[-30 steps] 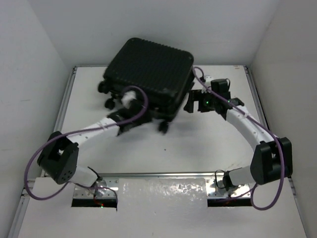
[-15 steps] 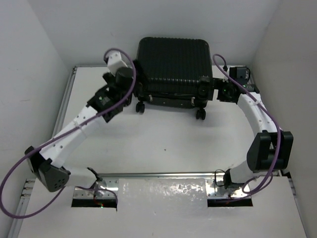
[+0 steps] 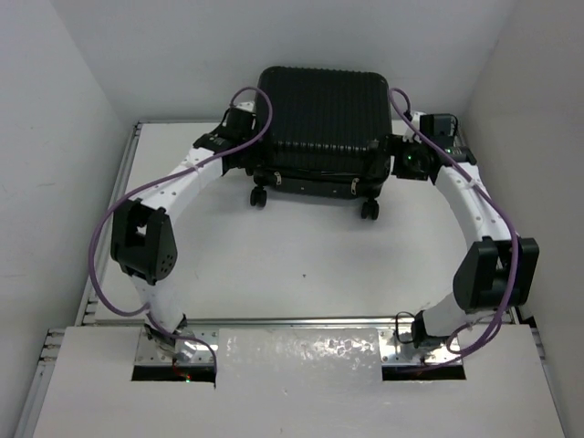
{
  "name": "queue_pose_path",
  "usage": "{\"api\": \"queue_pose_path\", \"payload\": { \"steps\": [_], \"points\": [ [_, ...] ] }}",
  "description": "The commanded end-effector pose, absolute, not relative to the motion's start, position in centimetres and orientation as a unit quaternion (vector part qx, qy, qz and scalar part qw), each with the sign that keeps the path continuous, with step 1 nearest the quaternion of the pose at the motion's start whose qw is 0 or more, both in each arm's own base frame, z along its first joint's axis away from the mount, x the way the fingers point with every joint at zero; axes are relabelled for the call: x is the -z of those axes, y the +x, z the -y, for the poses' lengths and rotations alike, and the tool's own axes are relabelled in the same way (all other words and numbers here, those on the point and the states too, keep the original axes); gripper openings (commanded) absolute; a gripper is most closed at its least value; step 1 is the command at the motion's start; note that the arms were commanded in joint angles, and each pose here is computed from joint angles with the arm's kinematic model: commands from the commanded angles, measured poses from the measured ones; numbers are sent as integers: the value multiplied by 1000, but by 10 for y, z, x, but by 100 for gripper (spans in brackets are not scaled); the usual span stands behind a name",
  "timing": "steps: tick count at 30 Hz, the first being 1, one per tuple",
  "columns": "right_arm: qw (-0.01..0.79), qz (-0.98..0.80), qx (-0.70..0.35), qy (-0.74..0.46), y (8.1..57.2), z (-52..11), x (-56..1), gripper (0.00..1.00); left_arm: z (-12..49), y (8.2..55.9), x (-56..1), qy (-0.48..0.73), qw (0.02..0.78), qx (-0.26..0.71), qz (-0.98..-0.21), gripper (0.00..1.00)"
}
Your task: Pack the luggage
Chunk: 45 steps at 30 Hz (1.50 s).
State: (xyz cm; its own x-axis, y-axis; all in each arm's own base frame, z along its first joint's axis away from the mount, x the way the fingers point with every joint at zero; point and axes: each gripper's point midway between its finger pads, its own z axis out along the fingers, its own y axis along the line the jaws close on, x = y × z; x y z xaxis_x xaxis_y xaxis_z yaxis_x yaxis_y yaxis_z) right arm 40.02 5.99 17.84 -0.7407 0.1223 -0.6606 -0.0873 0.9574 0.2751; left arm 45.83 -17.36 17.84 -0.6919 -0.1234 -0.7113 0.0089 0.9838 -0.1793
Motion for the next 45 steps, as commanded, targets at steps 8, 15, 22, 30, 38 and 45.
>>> {"api": "queue_pose_path", "payload": {
  "steps": [8,15,22,30,38,45],
  "points": [
    [343,-933,-105,-29,446,-79,-162,64,199,449,-158,-12,375,155,-914,0],
    [332,-931,-111,-102,452,-137,-159,0,158,415,-172,-89,429,130,-889,0],
    [334,-920,-124,-164,414,-223,-153,0,120,366,-179,-132,465,105,-869,0],
    [347,-894,-164,-230,394,-277,-177,0,123,317,-224,-120,507,152,-840,0],
    [395,-896,-147,-139,375,-251,-187,0,125,330,-215,-100,491,123,-857,0],
    [408,-898,-101,-129,363,-224,-190,0,126,351,-212,-117,488,120,-856,0]
  ]
}}
